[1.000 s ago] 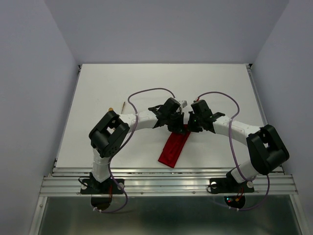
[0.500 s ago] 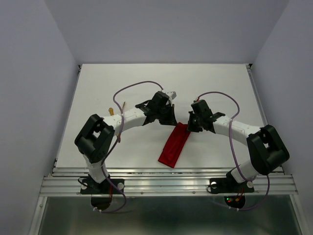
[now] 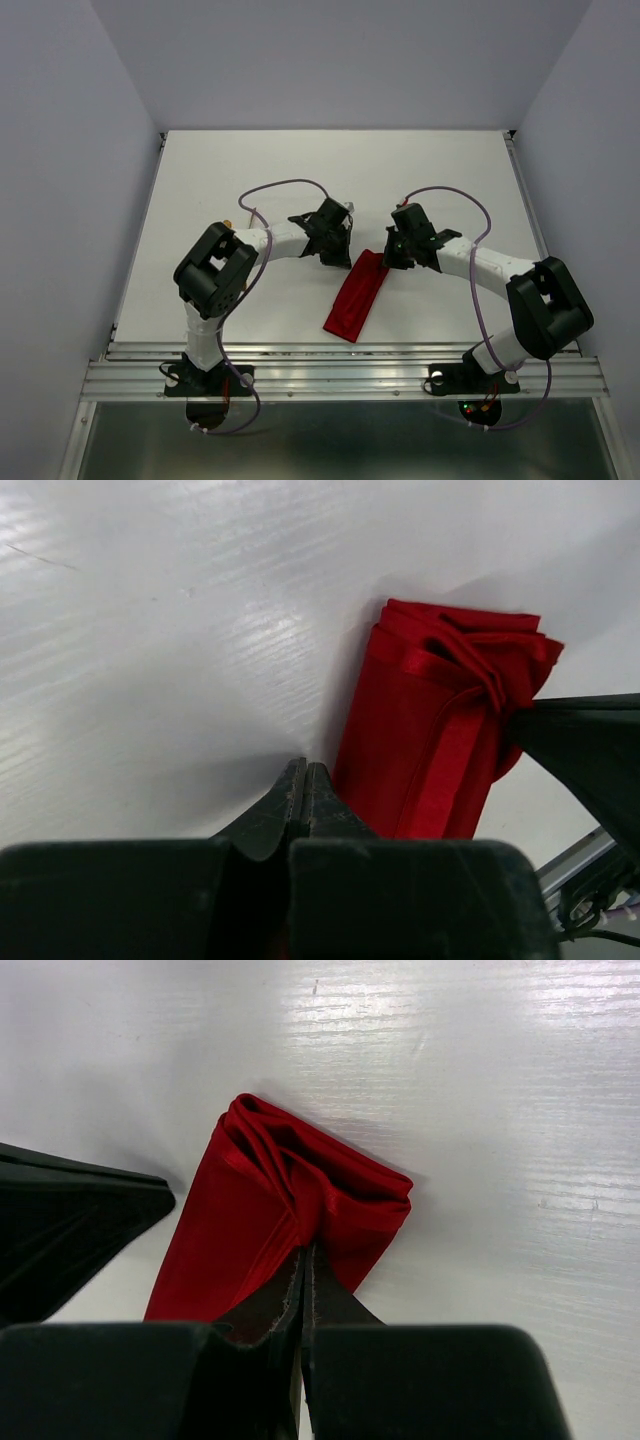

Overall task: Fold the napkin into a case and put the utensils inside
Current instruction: Stuff the top corner of the smaller-rectangle-folded napkin into the folded napkin.

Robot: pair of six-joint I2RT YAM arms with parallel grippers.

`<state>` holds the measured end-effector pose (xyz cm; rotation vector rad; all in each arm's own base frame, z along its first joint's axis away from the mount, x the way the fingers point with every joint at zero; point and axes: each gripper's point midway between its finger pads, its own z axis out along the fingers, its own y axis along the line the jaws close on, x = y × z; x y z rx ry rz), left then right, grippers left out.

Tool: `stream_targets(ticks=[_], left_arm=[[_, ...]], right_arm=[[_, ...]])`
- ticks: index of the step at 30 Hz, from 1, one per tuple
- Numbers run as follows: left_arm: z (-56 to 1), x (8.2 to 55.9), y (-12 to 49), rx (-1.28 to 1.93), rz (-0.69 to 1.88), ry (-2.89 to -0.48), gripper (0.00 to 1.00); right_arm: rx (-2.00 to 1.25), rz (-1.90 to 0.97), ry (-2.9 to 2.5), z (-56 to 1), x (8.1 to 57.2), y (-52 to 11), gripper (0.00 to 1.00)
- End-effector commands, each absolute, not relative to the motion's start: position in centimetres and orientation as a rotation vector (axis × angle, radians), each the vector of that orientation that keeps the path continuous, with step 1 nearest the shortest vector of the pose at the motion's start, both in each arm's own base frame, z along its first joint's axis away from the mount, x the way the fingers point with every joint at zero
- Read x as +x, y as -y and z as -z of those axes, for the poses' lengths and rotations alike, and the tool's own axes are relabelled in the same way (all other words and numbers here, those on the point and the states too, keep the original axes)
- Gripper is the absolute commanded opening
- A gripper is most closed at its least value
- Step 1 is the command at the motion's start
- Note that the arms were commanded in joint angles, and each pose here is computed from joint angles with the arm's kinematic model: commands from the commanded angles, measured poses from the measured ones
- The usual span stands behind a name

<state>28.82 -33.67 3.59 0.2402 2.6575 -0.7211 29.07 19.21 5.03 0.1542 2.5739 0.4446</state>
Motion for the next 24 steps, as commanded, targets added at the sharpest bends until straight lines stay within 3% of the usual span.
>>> stream_targets(ticks=[1,13,24], left_arm=[[-4.2,27.8,35.7,0.326,0.77,-2.662,0.0],[-5.5,26.4,37.7,0.374,0.829,-2.661,0.0],[-7.0,28.0,35.3,0.279,0.662,-2.6,0.0]], right_arm=[[0.144,-0.486,-2.502,-7.2,30.4,-19.9,0.01],[0.153,-0.488,-2.5,-7.3,30.5,-19.9,0.01],[0.149,-0.485,-2.503,-7.2,30.3,-19.8,0.01]])
